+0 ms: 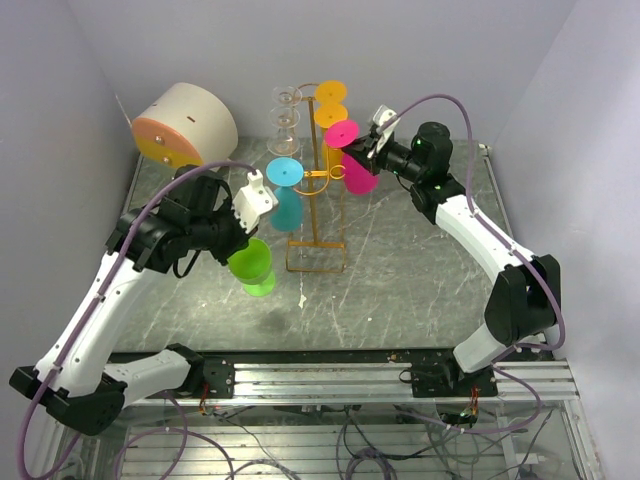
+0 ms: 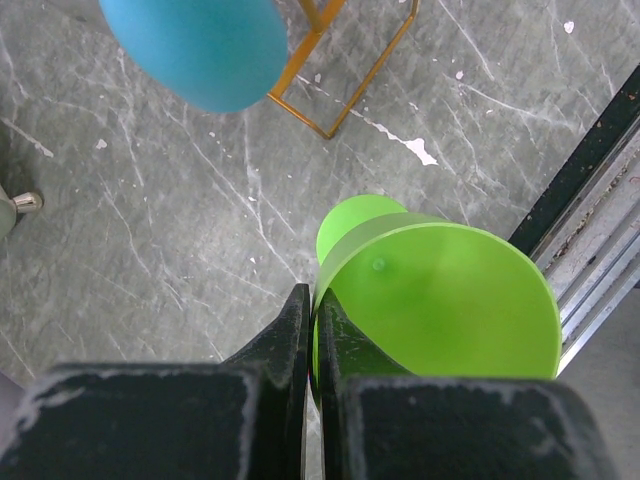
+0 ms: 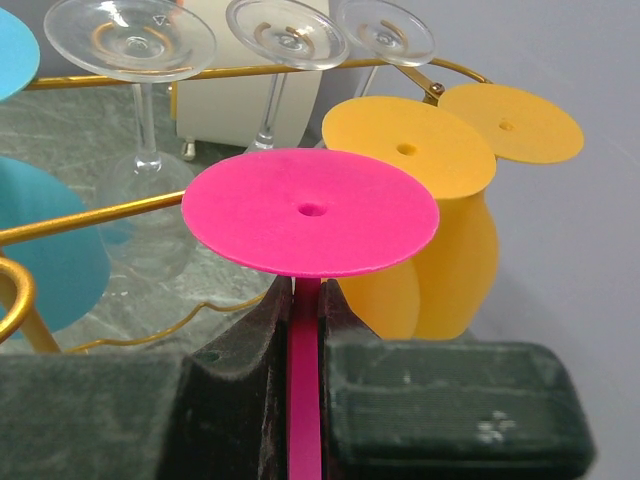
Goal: Place the wine glass upside down on the wine glass rack
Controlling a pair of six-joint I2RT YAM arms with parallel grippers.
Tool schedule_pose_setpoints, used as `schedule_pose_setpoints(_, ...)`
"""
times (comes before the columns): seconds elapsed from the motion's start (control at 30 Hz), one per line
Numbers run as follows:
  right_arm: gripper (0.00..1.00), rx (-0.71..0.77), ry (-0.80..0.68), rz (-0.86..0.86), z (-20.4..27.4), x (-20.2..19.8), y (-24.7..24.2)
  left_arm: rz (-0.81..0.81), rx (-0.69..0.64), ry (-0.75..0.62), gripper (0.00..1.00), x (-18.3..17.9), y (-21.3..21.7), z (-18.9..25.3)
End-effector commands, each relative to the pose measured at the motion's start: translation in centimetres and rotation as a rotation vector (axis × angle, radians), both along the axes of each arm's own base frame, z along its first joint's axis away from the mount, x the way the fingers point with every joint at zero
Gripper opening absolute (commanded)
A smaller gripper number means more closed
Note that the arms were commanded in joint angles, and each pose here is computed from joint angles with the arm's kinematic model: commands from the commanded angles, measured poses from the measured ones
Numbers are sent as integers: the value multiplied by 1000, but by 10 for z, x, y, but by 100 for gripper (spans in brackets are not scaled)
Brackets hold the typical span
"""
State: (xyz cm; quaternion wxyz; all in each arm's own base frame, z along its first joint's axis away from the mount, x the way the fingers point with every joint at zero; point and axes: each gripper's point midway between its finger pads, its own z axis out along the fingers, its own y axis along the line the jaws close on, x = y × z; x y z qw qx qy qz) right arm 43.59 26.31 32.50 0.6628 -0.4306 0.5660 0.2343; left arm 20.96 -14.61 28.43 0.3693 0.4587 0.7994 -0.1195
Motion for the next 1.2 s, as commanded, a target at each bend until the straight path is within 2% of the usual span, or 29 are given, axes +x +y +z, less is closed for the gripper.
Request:
schedule_pose_setpoints(0.0,0,-12,9,76,-1,-12,7,-8,-40,-35,7,5,-5,17)
schedule_pose_setpoints(0.27,0,8,-53,-31,10,-7,-9,-3,-55,-28,7,9,-7,21)
schedule_pose_setpoints(0.7,0,25,-23,15,8,-21,-6,8,-61,-14,7,11,-6,14)
schedule_pose_setpoints(1.17,0,18,23,71,-4,-10,7,-7,-92,1,7,10,-12,20)
